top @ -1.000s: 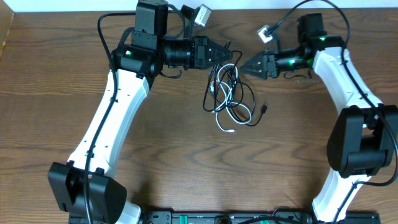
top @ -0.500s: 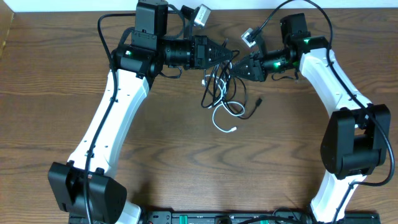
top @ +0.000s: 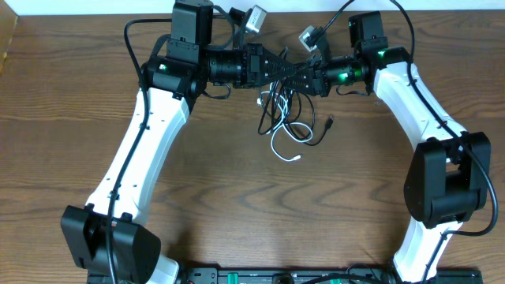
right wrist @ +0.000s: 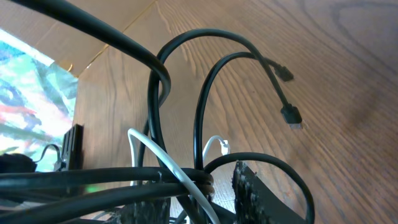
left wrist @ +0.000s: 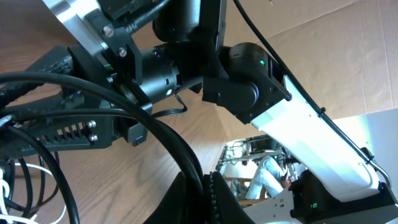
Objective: Untangle cables
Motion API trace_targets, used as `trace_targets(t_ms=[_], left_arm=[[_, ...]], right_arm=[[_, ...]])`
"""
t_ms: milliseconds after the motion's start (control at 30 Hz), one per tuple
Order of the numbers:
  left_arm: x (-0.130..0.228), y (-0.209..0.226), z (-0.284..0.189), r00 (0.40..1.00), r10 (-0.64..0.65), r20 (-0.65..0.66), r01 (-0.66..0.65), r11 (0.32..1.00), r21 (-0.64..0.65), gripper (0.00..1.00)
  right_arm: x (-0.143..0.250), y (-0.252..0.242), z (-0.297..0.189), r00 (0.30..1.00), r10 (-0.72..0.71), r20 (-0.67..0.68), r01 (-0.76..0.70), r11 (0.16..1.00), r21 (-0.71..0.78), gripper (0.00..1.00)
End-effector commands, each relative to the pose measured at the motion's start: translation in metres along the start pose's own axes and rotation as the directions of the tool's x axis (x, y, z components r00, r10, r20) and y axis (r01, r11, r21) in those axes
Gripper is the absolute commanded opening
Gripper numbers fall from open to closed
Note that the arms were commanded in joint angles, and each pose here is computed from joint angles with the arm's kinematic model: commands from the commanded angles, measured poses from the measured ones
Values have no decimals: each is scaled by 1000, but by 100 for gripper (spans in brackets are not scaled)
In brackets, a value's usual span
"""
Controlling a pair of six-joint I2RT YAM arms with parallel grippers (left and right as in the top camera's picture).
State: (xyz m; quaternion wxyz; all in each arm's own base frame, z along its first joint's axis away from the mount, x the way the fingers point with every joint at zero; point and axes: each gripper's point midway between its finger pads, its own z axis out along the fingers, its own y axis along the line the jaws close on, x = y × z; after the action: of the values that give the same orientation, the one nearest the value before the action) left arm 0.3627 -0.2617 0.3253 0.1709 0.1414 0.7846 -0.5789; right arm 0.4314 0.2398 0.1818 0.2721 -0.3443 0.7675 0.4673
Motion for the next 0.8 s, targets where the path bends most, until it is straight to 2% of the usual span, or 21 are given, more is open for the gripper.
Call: trace_targets(t_ms=[0, 133, 267, 467, 567, 633, 767], left_arm=[[0, -12, -4, 1000, 11, -6, -11, 999, 37, 7], [1, -12, -4, 1000, 11, -6, -11, 999, 37, 7], [1, -11, -4, 1000, 11, -6, -11, 999, 37, 7], [-1, -5, -4, 999, 39, 8, -39, 999, 4, 7], [-1, 26, -6, 999, -1, 40, 7, 988, -154, 7], [3, 57, -14, 997, -38, 66, 57, 947, -316, 8], [18, 120, -47, 987, -103, 126, 160, 749, -643, 7]], right_arm=[[-4, 0, -6, 1000, 21, 12, -22, 1000, 11, 28], [-4, -7, -12, 999, 27, 19, -28, 999, 32, 22], [-5, -11, -19, 999, 35, 32, -36, 999, 34, 8], [-2, -22, -36, 996, 73, 50, -76, 996, 55, 1], [3, -31, -49, 991, 118, 55, -122, 990, 74, 1], [9, -38, -59, 986, 158, 55, -163, 982, 96, 1], [29, -65, -84, 953, 299, 53, -303, 927, 220, 1]])
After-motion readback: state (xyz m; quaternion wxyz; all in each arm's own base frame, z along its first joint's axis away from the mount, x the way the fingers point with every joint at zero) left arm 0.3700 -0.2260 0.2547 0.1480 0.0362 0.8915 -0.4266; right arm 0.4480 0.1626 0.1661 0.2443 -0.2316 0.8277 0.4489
